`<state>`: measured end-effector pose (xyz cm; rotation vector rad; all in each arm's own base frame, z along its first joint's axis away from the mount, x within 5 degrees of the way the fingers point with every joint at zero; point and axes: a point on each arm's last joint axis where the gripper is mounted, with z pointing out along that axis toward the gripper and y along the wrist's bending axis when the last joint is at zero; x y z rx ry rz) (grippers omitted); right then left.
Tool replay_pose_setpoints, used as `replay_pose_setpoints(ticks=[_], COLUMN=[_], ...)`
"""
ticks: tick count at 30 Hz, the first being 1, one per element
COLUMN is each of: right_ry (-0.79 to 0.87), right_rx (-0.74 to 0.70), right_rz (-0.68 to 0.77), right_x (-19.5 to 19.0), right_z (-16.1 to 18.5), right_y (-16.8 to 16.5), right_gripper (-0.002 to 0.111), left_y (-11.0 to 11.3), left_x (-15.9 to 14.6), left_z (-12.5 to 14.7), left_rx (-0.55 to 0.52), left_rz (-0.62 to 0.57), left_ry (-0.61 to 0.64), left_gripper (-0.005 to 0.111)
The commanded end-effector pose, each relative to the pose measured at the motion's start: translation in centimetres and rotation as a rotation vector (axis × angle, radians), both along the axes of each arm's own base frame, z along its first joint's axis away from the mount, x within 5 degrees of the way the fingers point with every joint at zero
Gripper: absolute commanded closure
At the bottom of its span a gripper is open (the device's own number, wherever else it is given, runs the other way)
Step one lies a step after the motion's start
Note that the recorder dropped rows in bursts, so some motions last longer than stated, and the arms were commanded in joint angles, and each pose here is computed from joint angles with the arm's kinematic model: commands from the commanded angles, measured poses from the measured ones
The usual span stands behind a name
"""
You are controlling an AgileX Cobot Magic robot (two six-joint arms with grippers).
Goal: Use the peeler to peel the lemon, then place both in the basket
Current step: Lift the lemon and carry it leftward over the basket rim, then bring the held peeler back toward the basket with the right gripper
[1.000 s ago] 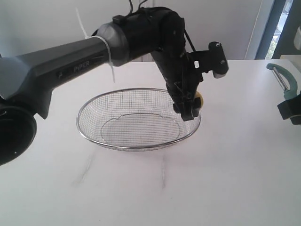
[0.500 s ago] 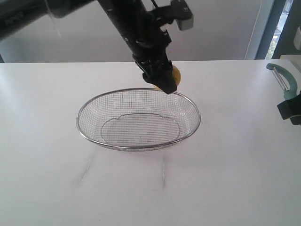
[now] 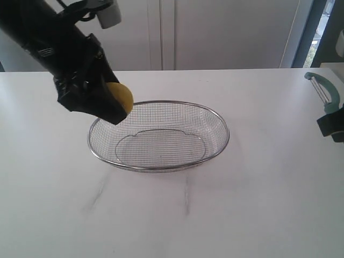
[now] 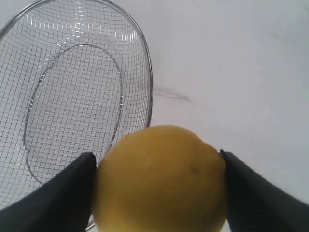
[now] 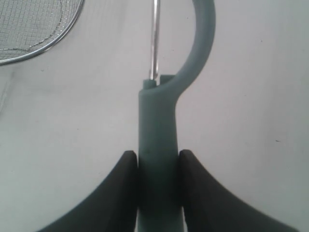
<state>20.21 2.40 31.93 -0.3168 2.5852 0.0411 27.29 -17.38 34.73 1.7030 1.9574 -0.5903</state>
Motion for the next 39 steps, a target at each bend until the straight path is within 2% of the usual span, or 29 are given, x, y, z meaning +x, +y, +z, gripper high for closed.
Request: replay_pose_setpoints(ticks=[1,11,16,33,39], right_ry=[-0.008,-0.008,-0.024,-0.146,-0.099], right_rx=[0.004,0.004,0.003,0.034,0.197], right_rz=[-0.008,-0.008,-0.008,-0.022,-0.085], right_x=[-0.1,-0.1,0.0,0.9,0.6], right_z=[0.0,0.0,0.0,0.7,0.7], right_y=[-0.1,-0.1,-0.1,0.0,0.9], right_gripper=[0.108,0.108,0.108,0.108,0.108], left_y=[1.5,2.9,3.2,3.0,2.9], left_x=[-2.7,-7.4,-8.9,-9.4,-9.0], left_z=[0.3,-1.7,-1.5,-0.8,-1.4], left_rx=[-0.109,-0.157,-0.205,-0.262,-0.290], left_rz=[0.017,0.044,0.045,0.087,0.206], left_ry=[-0.017,0.068,0.092,0.135,0.199], left_gripper=[0.107,0.107,0.107,0.107,0.107])
